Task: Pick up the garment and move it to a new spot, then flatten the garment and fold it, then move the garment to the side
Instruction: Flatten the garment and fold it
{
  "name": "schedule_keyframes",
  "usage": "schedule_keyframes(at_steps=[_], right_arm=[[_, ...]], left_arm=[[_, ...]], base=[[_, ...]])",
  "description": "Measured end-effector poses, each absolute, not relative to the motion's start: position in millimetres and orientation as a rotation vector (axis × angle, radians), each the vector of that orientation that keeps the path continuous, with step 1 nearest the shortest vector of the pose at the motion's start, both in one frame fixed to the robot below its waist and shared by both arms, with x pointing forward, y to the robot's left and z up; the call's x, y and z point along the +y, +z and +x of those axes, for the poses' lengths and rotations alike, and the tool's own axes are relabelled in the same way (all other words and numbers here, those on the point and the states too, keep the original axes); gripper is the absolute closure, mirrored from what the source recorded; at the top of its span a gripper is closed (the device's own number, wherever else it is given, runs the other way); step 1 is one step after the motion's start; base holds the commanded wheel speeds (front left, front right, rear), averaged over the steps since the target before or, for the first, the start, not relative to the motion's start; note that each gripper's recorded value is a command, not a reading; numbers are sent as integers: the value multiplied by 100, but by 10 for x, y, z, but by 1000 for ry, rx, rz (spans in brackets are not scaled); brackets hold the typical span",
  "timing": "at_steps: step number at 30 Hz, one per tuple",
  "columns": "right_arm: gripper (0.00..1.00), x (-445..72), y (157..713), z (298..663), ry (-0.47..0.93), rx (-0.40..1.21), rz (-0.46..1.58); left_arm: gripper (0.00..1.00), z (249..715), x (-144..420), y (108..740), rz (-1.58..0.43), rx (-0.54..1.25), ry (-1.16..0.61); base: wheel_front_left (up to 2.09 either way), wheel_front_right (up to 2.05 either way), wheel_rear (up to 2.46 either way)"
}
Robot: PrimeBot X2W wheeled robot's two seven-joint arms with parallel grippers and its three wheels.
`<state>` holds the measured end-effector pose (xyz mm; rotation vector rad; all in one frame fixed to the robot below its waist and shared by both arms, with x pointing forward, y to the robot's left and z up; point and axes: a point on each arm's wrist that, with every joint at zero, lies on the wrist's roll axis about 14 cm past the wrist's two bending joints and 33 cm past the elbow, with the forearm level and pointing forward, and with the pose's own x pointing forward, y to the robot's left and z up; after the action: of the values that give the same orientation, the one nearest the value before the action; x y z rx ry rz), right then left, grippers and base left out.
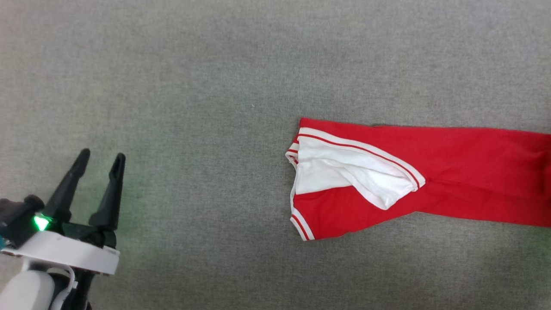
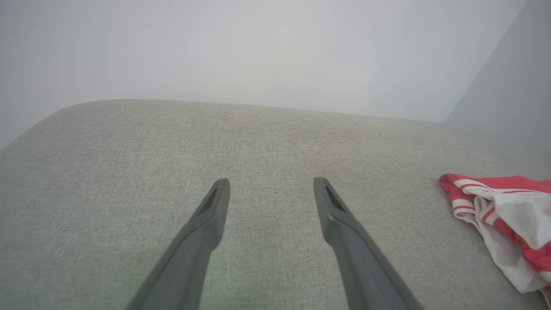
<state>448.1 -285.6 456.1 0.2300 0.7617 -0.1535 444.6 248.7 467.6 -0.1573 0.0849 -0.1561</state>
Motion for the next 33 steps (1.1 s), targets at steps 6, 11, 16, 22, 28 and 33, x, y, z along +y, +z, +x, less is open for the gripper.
schedule_keyframes(at_steps=[6,11,16,22,28,33], right_arm=[[100,-1778,4813,4569,198,743,144],[100,-881,4911,4489,484,738,109],[100,-208,4962,4458,690,715,76],[100,185,4792,4528,777,727,52],[100,291,4295,4505,782,850,69],[100,318,4014,4476,779,902,66]], left_arm=[[0,4340,2492,4684,-184,86,-134],[0,4239,2515,4689,-193,89,-116],[0,4143,2577,4699,-201,90,-86],[0,4066,2642,4689,-219,95,-52],[0,4057,2660,4635,-236,108,-32],[0,4069,2667,4606,-244,114,-22]], base=[[0,0,0],[0,0,0],[0,0,0],[0,0,0],[0,0,0],[0,0,0]])
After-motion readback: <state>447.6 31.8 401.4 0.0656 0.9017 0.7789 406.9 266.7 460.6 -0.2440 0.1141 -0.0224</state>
